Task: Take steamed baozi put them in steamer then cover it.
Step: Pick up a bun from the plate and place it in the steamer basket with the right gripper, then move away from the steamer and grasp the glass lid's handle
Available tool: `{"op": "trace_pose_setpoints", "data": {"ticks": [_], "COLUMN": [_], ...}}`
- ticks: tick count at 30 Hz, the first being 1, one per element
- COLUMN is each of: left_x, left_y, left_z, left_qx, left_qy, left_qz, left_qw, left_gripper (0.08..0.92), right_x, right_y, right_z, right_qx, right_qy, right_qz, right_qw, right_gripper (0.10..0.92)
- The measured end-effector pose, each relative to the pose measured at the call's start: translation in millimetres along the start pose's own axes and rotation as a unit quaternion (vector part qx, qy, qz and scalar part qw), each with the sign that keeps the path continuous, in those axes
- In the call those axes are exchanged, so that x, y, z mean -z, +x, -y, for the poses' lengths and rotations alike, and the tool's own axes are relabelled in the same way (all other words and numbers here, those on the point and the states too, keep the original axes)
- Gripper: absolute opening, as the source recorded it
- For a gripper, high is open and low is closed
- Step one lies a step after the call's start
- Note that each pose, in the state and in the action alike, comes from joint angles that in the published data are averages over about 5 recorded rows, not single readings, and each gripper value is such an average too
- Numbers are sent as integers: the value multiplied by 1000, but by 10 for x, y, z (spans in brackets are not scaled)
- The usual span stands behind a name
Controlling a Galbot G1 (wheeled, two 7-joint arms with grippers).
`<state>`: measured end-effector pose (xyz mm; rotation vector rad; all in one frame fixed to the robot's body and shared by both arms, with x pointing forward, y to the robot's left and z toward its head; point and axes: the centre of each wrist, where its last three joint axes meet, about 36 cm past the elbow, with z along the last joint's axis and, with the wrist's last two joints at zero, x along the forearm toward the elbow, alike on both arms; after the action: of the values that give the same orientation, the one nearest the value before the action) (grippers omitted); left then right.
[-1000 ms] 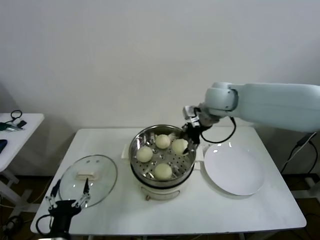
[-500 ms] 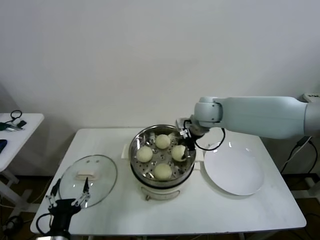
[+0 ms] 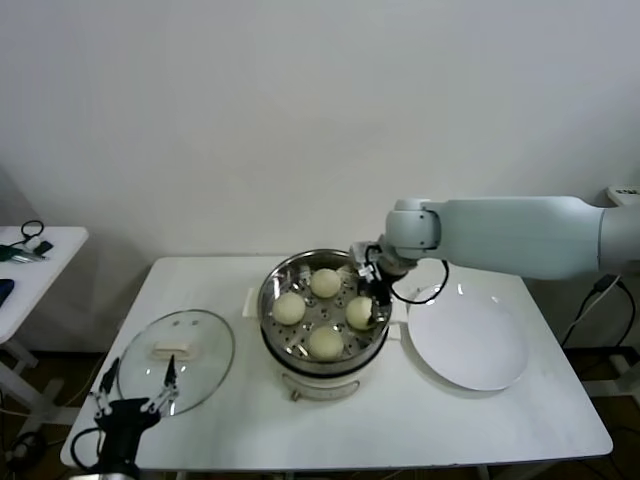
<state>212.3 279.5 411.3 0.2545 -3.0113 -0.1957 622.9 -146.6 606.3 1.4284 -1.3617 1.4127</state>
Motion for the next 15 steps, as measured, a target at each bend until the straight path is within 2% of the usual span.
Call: {"op": "trace_pose_setpoints", "data": {"ticks": [9,15], "left_x": [2,-1], "left_y": [-3,5], "left_z": [-4,-20], "left_qx": [-2,-5], "left_qy": [-6,-17], "left_qz": [-1,-1], "left_qw": [1000,1000], "left_gripper": [823,823], "right_x": [-88,-326], "right_y": [425,685], "right_z": [65,17], "right_qx": [-26,-108], "right_qy": [-17,-72], "right_qz": [49,113], "right_qw": [998,985], "right_gripper": [823,823]}}
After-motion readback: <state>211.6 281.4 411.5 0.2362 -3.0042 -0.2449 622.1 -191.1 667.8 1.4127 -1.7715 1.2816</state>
